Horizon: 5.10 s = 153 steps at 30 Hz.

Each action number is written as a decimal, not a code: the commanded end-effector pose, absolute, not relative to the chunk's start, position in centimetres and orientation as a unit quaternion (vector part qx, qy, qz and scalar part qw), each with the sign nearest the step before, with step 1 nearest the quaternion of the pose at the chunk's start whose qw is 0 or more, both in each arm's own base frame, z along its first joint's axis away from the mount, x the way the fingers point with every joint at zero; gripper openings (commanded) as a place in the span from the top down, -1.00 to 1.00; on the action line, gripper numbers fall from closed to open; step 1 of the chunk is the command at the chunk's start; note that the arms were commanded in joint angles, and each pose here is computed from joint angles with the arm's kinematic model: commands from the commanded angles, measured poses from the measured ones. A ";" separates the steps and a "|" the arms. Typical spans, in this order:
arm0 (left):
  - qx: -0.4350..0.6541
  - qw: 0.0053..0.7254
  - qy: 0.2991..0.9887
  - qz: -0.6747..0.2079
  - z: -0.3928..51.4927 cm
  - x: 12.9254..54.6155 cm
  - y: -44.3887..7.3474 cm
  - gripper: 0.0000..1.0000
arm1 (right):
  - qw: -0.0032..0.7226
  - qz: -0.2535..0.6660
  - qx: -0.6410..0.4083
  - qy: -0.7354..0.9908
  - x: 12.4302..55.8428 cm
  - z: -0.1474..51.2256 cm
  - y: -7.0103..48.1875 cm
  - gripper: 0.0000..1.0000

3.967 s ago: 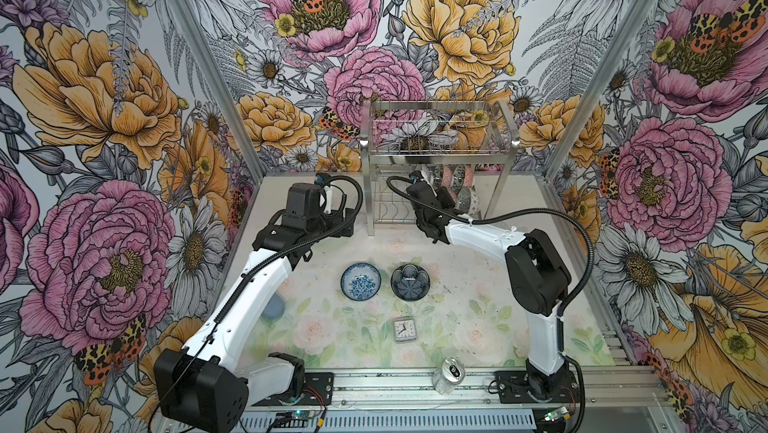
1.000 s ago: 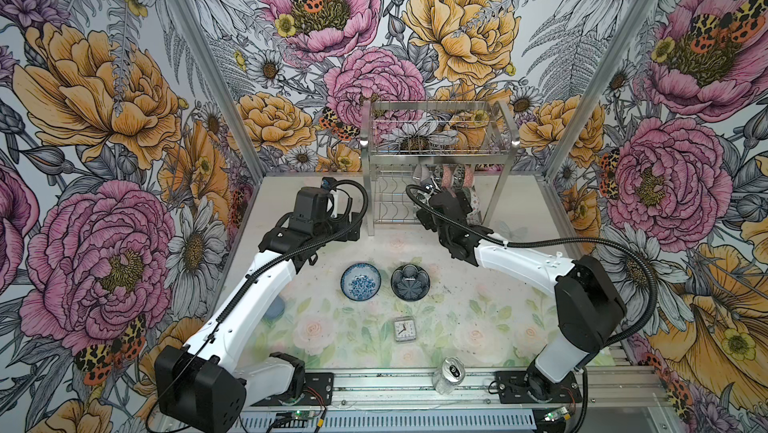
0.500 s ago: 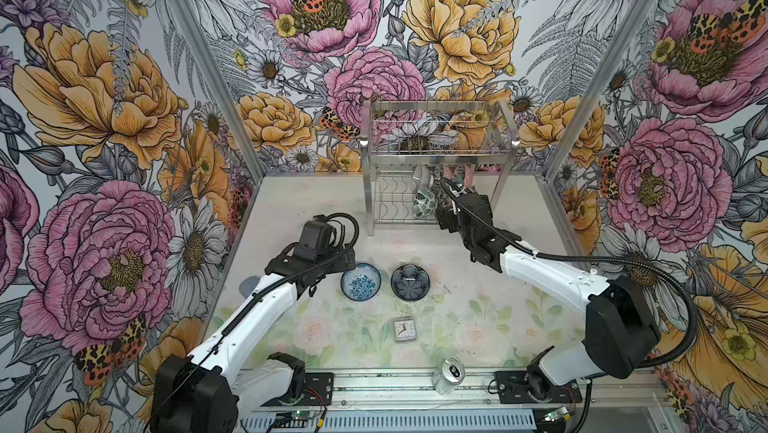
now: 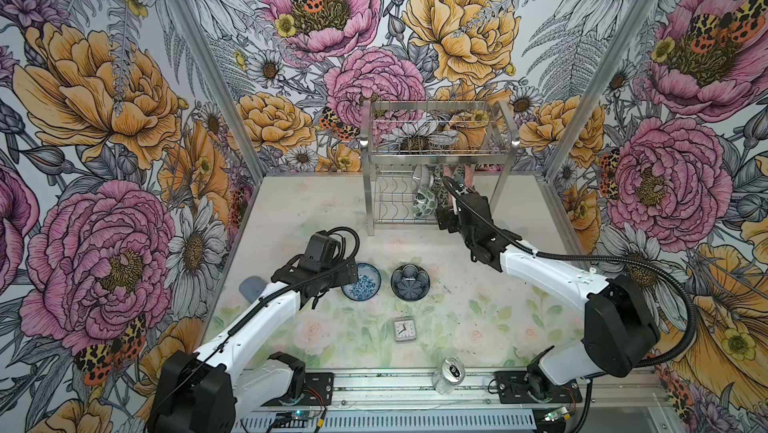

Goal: Load the bowls into the dish rack
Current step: 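Move the left gripper down and close it on the blue floral bowl rim, then lift the blue floral bowl with the left gripper toward the right gripper, then grasp the blue floral bowl rim with the right gripper while the left releases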

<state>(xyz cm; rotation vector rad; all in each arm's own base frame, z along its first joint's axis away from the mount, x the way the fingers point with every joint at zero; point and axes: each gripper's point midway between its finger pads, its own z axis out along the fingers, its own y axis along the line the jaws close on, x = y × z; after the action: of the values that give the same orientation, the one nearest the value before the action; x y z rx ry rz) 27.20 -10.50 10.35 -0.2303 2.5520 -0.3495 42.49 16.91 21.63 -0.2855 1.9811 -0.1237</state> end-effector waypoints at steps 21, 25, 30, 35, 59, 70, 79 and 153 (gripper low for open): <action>-0.094 0.217 0.962 -0.136 6.3 27.0 -11.2 -0.60 | 0.530 -0.046 -0.115 0.839 42.5 21.0 16.8 -0.99; -0.093 0.214 0.963 -0.133 6.0 27.1 -11.2 -0.41 | 0.530 -0.046 -0.114 0.839 42.5 20.9 16.7 -0.99; -0.092 0.210 0.964 -0.135 5.6 27.1 -11.4 -0.12 | 0.528 -0.046 -0.115 0.840 42.5 20.8 16.7 -0.99; -0.091 0.206 0.965 -0.136 5.3 27.1 -11.5 0.22 | 0.527 -0.047 -0.113 0.841 42.6 20.7 16.6 -0.98; -0.071 0.275 0.948 -0.143 9.9 27.8 -11.5 1.00 | 0.529 -0.039 -0.107 0.841 42.0 21.3 16.3 -0.98; -0.022 0.395 0.910 -0.122 17.4 30.4 -13.7 1.00 | 0.533 -0.013 -0.112 0.838 39.5 23.0 16.6 -0.99; 0.013 0.472 0.864 -0.173 22.9 34.5 -18.6 1.00 | 0.545 0.033 -0.131 0.827 36.5 25.5 19.1 -0.99; 0.087 0.488 0.861 -0.112 30.7 36.4 -12.3 -0.97 | 0.582 -0.038 -0.163 0.796 45.6 26.9 26.5 1.00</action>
<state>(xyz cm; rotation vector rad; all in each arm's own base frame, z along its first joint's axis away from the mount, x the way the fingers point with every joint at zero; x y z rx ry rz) 36.81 -13.10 32.77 0.1554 2.0333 -0.3110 44.34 25.84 24.06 -0.3587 1.9666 0.0068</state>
